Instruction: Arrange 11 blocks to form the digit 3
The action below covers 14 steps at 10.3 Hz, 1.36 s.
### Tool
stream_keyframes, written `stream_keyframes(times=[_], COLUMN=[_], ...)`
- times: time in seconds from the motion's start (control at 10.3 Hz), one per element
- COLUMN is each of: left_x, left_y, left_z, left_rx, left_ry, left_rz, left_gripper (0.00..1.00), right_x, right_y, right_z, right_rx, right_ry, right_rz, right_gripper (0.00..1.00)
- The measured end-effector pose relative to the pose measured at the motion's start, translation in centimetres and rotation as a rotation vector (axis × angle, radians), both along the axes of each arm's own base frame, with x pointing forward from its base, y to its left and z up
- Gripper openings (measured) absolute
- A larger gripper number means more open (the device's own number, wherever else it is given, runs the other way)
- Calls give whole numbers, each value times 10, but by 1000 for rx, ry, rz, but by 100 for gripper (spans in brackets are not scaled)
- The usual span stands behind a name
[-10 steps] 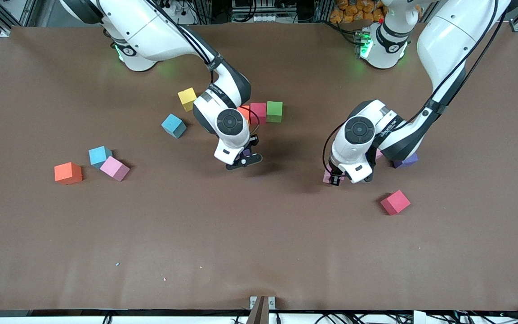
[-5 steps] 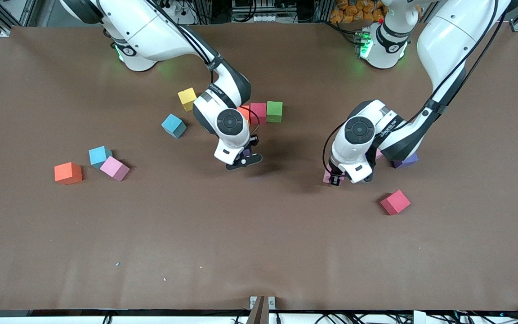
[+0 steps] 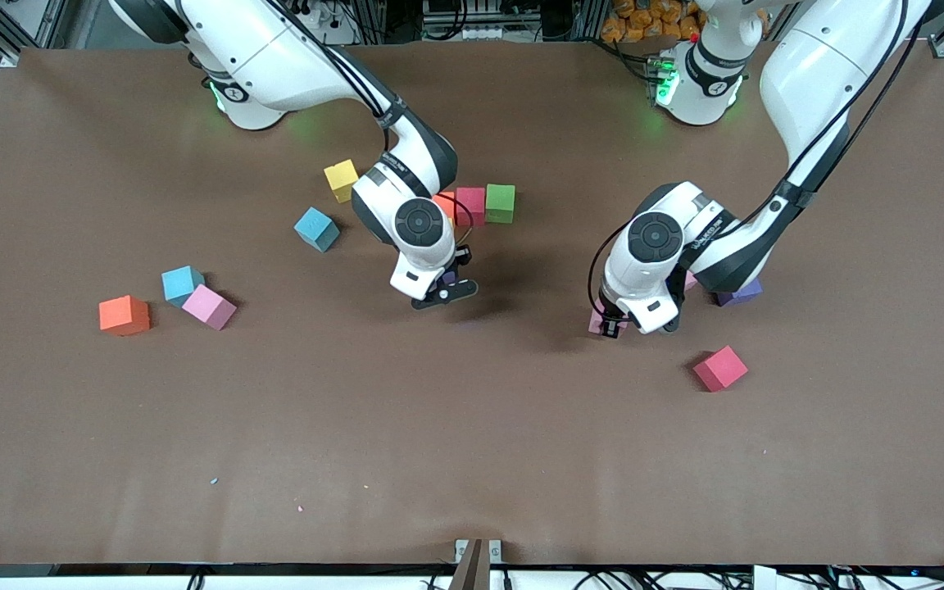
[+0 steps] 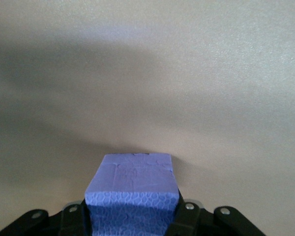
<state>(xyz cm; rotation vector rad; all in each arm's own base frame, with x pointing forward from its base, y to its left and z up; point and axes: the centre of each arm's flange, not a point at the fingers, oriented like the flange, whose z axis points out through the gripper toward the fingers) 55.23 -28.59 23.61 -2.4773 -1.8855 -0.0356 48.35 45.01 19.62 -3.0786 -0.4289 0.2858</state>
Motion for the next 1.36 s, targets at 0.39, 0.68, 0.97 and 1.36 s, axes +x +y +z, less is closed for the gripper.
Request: stream_keyframes(times=[0.39, 0.68, 0.97, 1.36], left_x=[0, 0, 0, 0], left_y=[0, 0, 0, 0], left_z=[0, 0, 0, 0], left_rx=[0, 0, 0, 0], left_ry=[0, 0, 0, 0], left_rz=[0, -1, -1, -1], left_gripper=[56, 56, 56, 56], right_x=[1, 2, 2, 2], right_y=[-1, -2, -2, -3], right_z=[0, 0, 0, 0], right_rx=[-1, -5, -4, -7], right_ry=[3, 4, 5, 9], right_rz=[-22, -49, -52, -54], right_gripper=[56, 56, 56, 56])
